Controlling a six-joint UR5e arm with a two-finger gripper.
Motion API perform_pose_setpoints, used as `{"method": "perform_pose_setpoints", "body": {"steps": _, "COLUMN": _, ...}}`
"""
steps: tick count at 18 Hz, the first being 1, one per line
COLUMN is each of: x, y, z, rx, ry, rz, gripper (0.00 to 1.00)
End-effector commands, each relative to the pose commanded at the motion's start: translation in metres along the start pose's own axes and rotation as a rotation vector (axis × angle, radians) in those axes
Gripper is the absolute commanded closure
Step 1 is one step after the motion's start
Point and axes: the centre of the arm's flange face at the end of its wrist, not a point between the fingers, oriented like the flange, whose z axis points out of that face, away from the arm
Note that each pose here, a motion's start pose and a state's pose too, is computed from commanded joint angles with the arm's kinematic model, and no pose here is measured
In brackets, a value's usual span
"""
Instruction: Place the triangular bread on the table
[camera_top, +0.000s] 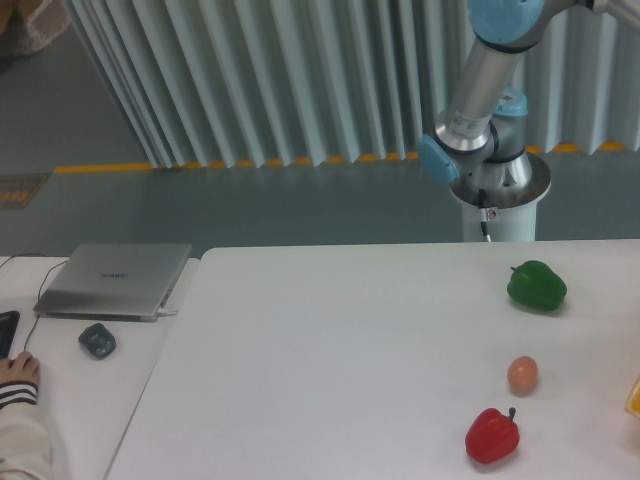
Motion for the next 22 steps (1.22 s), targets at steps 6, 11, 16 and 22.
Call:
{"method": "perform_pose_setpoints", "body": {"steps": 6, "x": -0.01, "y": -0.007, "z": -0.015, "rx": 0.061, "ry": -0.028, "rz": -0.101, "gripper": 0.69}}
{"method": "perform_pose_setpoints", "body": {"steps": 11, "x": -0.017, "y": -0.017, "z": -0.043, "rx": 0.15, "ry": -0.079, "rz": -0.175, "gripper": 0.69}}
{"method": "perform_pose_setpoints", "body": {"steps": 16, "x": -0.026, "y": -0.048, "z": -0.059, "rx": 0.187, "ry": -0.113, "rz": -0.254, "gripper": 0.69}}
{"method": "perform_pose_setpoints", "body": {"steps": 22, "x": -0.037, "y": -0.117, "z": -0.073, "rx": 0.25, "ry": -0.091, "rz": -0.42, "gripper": 0.69}}
